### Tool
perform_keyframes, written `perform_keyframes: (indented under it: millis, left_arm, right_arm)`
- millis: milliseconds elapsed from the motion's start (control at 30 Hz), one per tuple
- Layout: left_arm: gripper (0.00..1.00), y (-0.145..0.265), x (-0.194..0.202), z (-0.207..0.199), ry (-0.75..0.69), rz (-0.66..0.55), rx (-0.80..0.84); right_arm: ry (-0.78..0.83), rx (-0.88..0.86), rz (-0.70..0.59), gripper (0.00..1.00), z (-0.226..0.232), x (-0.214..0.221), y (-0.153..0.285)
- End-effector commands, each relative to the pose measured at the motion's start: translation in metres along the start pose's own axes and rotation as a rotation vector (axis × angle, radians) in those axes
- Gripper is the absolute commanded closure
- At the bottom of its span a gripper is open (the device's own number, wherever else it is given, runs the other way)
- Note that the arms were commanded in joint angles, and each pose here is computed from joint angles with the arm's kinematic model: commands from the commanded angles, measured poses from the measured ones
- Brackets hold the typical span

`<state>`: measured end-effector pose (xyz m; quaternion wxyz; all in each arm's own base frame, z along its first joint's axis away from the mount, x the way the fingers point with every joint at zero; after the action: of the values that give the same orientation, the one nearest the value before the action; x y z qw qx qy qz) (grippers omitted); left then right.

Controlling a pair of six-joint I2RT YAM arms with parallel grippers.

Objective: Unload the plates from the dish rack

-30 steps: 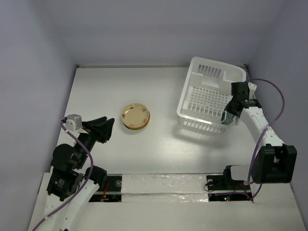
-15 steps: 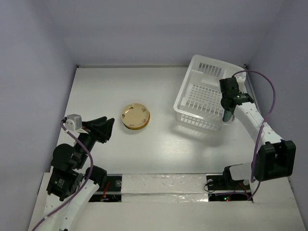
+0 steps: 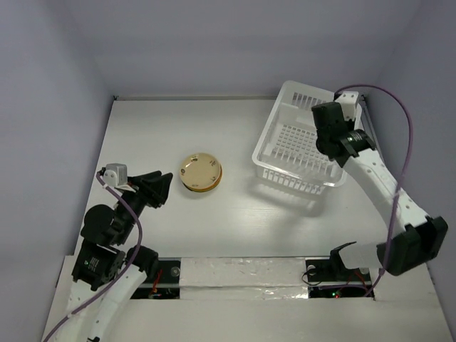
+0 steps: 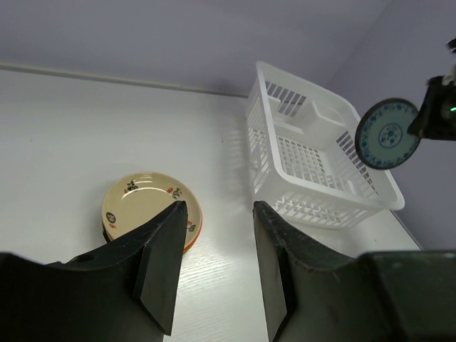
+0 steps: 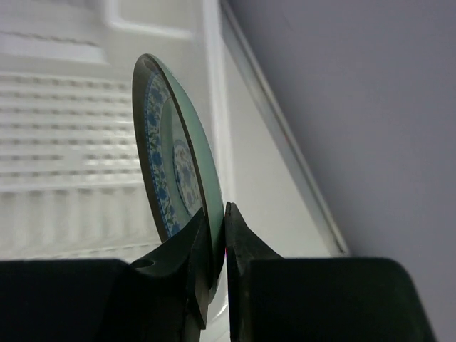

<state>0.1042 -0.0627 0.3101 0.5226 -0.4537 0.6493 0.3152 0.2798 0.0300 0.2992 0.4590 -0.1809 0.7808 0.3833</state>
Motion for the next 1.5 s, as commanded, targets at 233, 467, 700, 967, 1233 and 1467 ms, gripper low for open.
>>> perform_keyframes:
  millis: [233, 467, 700, 967, 1233, 1467]
  left_arm:
    - [0.62, -0.017, -0.004, 0.006, -0.006, 0.010, -0.040]
    - [0.65, -0.017, -0.007, 0.012, -0.010, 0.003, -0.081]
    - [0.65, -0.022, -0.004, 0.017, -0.007, 0.019, -0.113]
    - [0.65, -0.025, -0.004, 0.021, -0.009, 0.021, -0.130]
    - [0.64, -0.027, -0.002, 0.022, -0.010, 0.028, -0.129]
    - [0.64, -0.027, -0.002, 0.023, -0.009, 0.031, -0.137]
  right_arm:
    - [-0.433, -0.971, -0.149, 1.00, 0.054, -0.064, 0.135]
    - [-0.318, -1.364, 0.063, 1.00, 0.195, -0.017, 0.188]
    - [-0.293, -1.454, 0.215, 1.00, 0.274, 0.022, 0.194]
    - [-0.307, -1.386, 0.375, 0.97, 0.309, 0.080, 0.168]
    - [-0.271, -1.348, 0.450, 0.75, 0.303, 0.118, 0.158]
    - [-0.236, -1.276, 0.361, 0.06, 0.290, 0.108, 0.157]
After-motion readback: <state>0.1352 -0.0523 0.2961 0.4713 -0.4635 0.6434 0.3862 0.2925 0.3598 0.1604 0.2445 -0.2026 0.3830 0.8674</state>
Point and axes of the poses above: each gripper's point midway between its finger pads, its own y axis back along the fingers, its own z axis along the line the jaws close on, x = y × z, the point moved 9 cm from there along y, back along the fingers, and after that the axes turned 9 degrees about -y, right-handed, at the moved point
